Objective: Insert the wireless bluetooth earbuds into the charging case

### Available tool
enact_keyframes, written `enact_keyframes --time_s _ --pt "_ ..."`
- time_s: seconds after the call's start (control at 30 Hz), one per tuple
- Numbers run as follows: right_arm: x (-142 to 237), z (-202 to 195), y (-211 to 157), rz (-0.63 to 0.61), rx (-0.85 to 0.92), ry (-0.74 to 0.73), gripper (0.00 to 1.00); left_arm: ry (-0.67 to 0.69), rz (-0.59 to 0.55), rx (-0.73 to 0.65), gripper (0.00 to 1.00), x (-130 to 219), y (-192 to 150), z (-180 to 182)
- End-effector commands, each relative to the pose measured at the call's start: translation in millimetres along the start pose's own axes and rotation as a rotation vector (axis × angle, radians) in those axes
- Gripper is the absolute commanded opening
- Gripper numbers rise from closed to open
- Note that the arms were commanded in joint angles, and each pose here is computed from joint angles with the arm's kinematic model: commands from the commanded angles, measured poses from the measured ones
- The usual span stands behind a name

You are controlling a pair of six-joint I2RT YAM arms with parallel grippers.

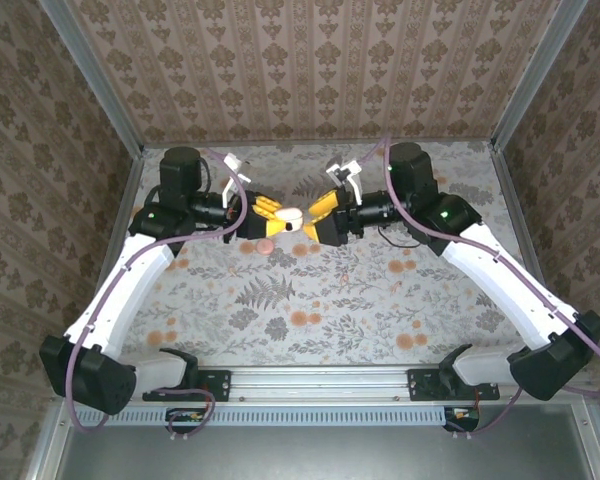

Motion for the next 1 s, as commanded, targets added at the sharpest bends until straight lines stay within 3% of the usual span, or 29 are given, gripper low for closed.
enact_keyframes --time_s 0.0,0.13,0.33,0.67,0.73,0.83,0.97 --pt "-4 17 14 -0.011 0.033 0.085 0.66 -0.061 -0.013 -0.028 0.0 0 7 -10" --pt "-11 17 18 -0.003 0.023 0.091 0.55 -0.055 -0.007 -0.018 0.0 -1 4 -7" --pt "-28 9 15 0.035 -0.016 0.116 0.49 -0.056 0.0 0.004 0.0 -2 0 -5" --pt "-44 3 11 0.075 -0.057 0.13 0.22 0.0 0.013 -0.008 0.0 3 -2 3" --pt "-46 -2 12 0.056 -0.064 0.106 0.18 0.039 0.022 -0.013 0.07 5 -4 6" --pt "-48 -8 15 0.016 -0.073 0.085 0.12 0.12 0.033 -0.035 0.26 8 -3 12" --pt "-49 -12 20 -0.052 -0.072 0.075 0.09 0.293 0.024 -0.067 0.61 15 -2 23"
Point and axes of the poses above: each hand's point on the last joint's axis, 136 mm out from that joint toward the fingers, its own x axis back along the fingers, its own z axis along the line the jaws close on, y = z × x, the point moved 4 cm from there along x, back along the fingers, and after that the axes turned 11 degrees about -x, right-handed, at the moved point
